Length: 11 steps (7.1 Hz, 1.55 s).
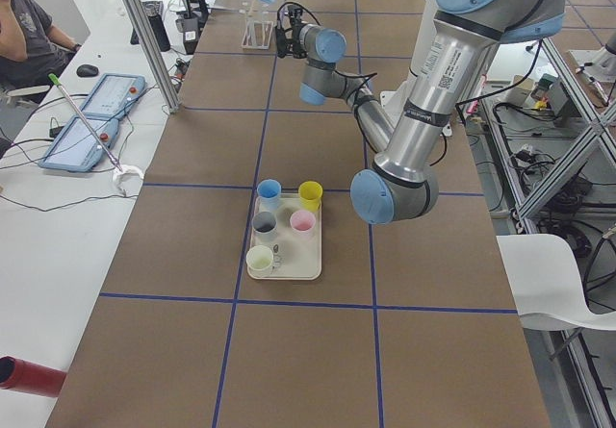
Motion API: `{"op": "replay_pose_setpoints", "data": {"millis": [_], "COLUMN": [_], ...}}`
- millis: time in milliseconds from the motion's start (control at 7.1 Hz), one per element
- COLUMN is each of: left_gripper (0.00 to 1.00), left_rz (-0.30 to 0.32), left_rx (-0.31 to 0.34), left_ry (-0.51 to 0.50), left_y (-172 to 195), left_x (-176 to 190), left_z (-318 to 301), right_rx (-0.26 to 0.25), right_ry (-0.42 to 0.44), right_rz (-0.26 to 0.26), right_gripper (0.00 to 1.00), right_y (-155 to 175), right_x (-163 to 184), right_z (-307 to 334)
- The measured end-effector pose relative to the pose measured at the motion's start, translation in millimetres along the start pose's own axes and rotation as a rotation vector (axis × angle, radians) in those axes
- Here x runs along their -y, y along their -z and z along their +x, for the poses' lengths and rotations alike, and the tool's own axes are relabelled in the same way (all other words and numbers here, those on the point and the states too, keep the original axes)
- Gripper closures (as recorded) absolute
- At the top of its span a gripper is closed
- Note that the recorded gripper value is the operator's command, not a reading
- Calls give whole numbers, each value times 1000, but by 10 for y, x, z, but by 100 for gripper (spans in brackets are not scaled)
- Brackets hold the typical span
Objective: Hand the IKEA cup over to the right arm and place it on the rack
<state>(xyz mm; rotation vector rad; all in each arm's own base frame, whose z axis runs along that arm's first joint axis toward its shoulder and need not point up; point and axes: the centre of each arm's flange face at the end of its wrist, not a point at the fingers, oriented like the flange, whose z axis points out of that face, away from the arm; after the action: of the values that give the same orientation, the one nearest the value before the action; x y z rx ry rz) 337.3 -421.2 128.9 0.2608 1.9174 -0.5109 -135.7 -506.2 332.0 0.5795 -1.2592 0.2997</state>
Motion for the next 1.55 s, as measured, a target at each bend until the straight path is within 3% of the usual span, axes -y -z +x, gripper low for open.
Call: {"op": "replay_pose_setpoints", "data": {"millis": [422, 563, 845, 1126, 1549], "left_gripper": [0, 0, 0, 0, 0], "left_rz": [62, 67, 72, 77, 96], "left_rx": [233, 264, 282, 309, 514], "left_ry": [-197, -219, -229, -232, -409], "left_y": [113, 131, 141, 141, 230], "left_x": [-22, -22, -10, 19, 237], "left_z": [316, 333, 333, 306, 265], "right_rx": [-225, -289, -388, -450, -478], "right_ry": [111, 139, 199, 303, 334], "right_rz": [-77, -114, -240, -366, -448], "right_gripper": [85, 85, 85, 85, 85], "right_y": [80, 170, 464, 562, 473], "right_x": [-17, 53, 286, 358, 402], "right_z": [666, 833, 1186, 1517, 1846]}}
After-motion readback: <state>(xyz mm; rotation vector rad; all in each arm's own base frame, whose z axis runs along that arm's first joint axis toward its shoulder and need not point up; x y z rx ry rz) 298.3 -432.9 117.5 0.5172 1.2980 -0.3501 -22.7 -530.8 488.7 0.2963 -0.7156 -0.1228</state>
